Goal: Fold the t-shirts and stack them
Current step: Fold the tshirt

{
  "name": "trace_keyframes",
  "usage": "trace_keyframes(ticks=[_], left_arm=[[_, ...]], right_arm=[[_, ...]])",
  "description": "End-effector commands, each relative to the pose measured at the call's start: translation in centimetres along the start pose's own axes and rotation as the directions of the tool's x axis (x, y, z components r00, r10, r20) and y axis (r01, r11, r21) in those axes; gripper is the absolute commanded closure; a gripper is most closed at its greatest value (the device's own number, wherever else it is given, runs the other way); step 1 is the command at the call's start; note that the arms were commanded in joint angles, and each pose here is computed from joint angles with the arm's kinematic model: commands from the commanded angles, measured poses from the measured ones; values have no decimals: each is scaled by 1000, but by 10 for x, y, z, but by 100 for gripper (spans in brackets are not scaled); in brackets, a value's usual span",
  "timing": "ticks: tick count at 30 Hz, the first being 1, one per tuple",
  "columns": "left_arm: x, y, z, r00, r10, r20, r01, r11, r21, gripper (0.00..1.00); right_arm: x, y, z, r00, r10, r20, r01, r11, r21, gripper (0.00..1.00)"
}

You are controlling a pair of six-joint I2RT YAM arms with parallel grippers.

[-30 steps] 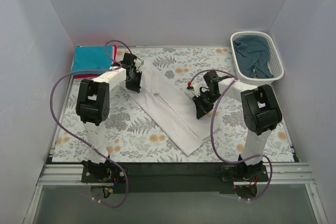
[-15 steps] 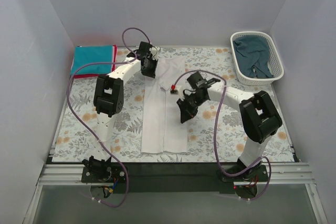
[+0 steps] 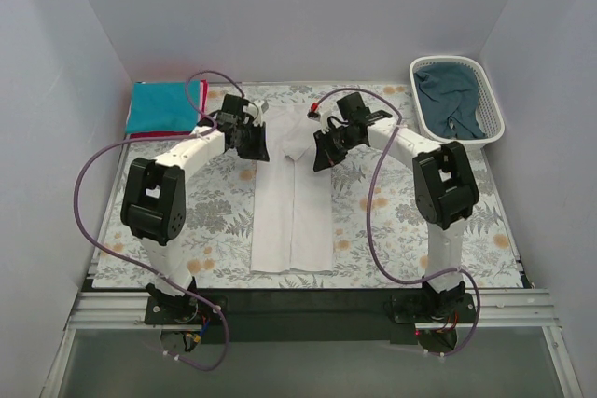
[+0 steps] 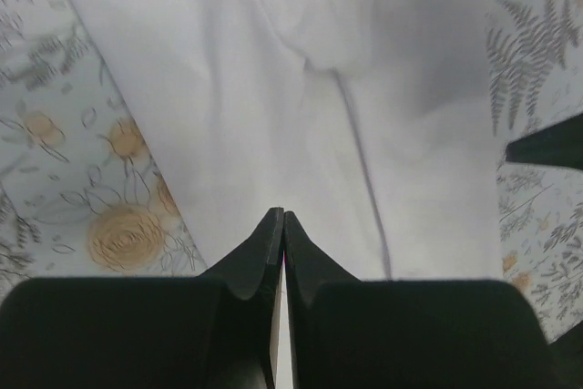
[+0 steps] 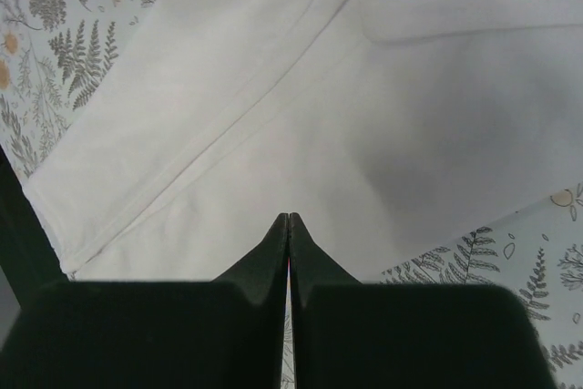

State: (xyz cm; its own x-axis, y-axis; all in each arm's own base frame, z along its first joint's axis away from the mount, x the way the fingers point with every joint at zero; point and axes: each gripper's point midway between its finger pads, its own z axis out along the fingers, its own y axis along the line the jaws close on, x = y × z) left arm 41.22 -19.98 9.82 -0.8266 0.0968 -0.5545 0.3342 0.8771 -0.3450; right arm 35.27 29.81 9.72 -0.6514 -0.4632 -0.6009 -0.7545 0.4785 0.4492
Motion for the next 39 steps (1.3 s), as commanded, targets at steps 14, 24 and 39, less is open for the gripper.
trace_keyframes(ticks=[14, 24, 39], left_arm=[[87, 24, 50, 975, -101, -196, 102, 995, -2, 100], [60, 49, 72, 973, -145, -180, 146, 989, -9, 100], [-33, -34, -103, 938, 208, 276, -268, 942, 202, 38]], right_arm=[[27, -68, 53, 982, 186, -8, -186, 982, 38, 99], [3, -128, 54, 983, 173, 55, -178, 979, 104, 99], [-130, -10, -123, 890, -363, 276, 294, 920, 260, 22]])
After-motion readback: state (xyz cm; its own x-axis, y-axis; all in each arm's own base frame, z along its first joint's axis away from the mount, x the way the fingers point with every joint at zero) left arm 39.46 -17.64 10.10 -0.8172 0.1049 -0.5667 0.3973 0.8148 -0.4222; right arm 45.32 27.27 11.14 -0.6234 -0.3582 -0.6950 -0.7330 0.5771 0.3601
